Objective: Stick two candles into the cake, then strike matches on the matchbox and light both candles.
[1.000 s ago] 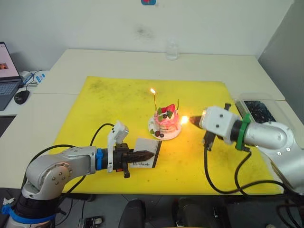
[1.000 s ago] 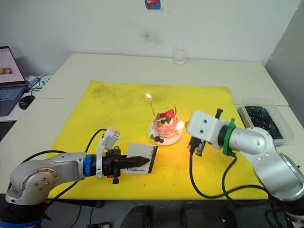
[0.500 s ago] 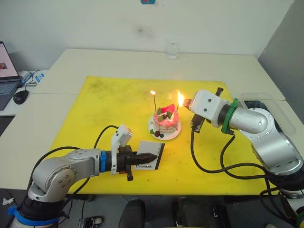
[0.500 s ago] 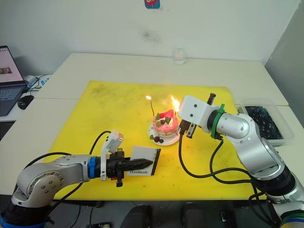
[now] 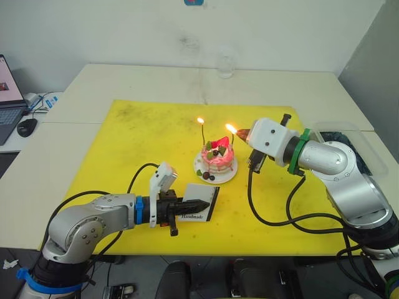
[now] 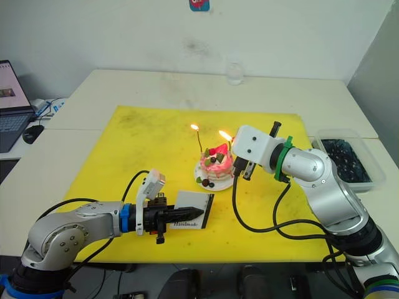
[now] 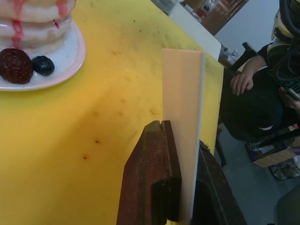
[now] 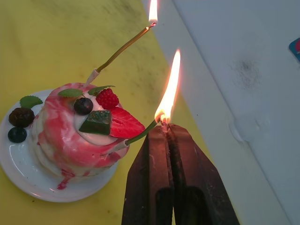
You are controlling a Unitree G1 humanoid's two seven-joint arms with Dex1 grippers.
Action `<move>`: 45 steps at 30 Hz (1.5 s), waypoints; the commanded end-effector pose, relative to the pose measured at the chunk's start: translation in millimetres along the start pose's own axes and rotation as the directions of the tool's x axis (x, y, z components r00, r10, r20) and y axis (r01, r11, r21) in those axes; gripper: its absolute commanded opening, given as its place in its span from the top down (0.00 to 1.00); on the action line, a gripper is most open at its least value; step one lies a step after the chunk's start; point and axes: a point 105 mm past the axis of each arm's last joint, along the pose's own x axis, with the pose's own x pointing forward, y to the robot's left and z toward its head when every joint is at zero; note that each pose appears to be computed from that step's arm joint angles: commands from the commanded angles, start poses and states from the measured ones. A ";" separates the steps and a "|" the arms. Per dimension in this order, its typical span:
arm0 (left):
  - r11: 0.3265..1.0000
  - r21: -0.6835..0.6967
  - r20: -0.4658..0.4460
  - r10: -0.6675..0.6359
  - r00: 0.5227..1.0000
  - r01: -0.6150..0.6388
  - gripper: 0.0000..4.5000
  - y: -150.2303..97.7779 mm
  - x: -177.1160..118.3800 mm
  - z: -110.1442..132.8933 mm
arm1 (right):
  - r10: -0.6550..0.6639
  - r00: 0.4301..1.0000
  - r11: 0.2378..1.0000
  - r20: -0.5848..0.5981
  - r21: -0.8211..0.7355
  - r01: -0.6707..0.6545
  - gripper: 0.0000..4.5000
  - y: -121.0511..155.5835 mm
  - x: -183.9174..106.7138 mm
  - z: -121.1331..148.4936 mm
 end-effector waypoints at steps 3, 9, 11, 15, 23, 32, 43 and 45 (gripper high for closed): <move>0.999 0.040 0.020 -0.030 0.999 0.029 1.00 -9.3 1.5 4.2 | -0.016 0.999 0.999 0.032 -0.036 0.018 1.00 -1.9 -4.4 10.4; 0.999 0.039 0.020 -0.035 0.999 0.034 1.00 -9.5 2.5 4.5 | -0.021 0.999 0.999 0.028 -0.038 0.023 1.00 -4.2 -3.2 9.9; 0.999 0.039 0.020 -0.036 0.999 0.035 1.00 -9.3 2.9 4.8 | -0.023 0.999 0.999 0.028 -0.039 0.024 1.00 -4.9 -2.6 9.6; 0.999 0.038 0.021 -0.037 0.999 0.036 1.00 -8.1 3.5 5.9 | -0.027 0.999 0.999 0.026 -0.039 0.028 1.00 -6.4 -1.8 9.3; 0.999 0.037 0.022 -0.040 0.999 0.039 1.00 -7.2 5.3 7.1 | -0.028 0.999 0.999 0.021 -0.036 0.029 1.00 -6.4 -2.9 7.7; 0.999 0.035 0.029 -0.032 0.999 0.031 1.00 -7.0 5.0 7.0 | 0.003 0.999 1.000 -0.048 0.027 -0.002 1.00 -0.8 -26.4 -9.3; 0.999 0.028 0.047 -0.041 0.998 0.039 1.00 -8.3 14.3 7.7 | -0.262 0.891 0.894 -0.370 0.255 0.369 1.00 -31.9 -110.5 -86.2; 0.999 0.025 0.052 -0.043 0.998 0.042 1.00 -8.3 17.3 8.1 | -0.337 0.836 0.849 -0.434 0.244 0.469 1.00 -41.1 -129.4 -104.0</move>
